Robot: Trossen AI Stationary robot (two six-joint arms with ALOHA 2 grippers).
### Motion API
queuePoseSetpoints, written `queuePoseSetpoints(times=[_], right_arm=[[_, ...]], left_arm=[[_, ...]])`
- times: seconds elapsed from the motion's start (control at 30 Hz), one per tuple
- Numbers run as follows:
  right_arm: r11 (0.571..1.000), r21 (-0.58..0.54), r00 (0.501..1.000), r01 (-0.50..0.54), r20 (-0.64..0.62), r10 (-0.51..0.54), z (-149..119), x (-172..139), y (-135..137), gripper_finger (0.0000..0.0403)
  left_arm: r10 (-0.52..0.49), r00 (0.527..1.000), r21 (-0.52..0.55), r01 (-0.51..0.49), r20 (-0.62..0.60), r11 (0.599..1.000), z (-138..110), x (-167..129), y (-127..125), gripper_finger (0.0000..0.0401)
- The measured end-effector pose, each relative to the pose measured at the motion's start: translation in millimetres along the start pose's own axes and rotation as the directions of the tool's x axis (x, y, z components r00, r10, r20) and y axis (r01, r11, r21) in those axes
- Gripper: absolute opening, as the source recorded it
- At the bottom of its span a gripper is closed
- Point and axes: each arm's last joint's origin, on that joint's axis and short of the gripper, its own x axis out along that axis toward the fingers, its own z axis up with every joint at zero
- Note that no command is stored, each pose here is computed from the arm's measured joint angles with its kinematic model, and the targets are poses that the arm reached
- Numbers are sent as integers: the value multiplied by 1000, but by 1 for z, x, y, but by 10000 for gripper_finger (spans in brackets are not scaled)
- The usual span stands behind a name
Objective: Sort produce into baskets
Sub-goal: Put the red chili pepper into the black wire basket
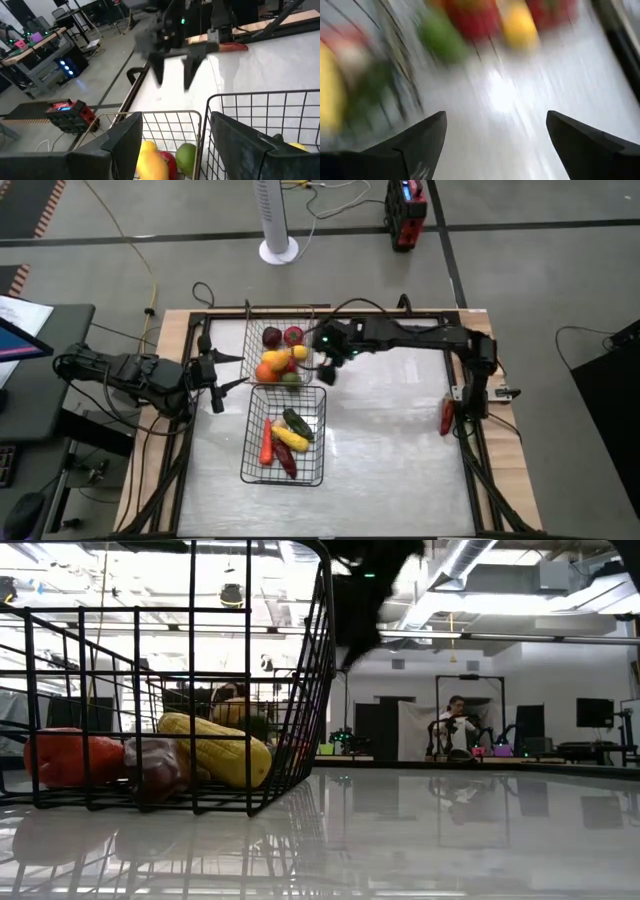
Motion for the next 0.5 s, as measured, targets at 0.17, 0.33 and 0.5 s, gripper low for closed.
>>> queuePoseSetpoints(times=[0.17, 0.33, 0.5], right_arm=[[988, 48, 907, 150, -404, -118, -49, -27, -6, 362], [966, 30, 723, 258, -670, -172, -102, -34, 6, 346], [949, 136, 572, 284, -819, -53, -152, -29, 16, 327]], left_arm=[[1, 1000, -1, -1, -1, 1000, 0, 0, 0, 223], [0, 1000, -19, 0, 1, 1000, 0, 0, 0, 223], [-1, 1000, -26, 1, 1, 1000, 0, 0, 0, 223]])
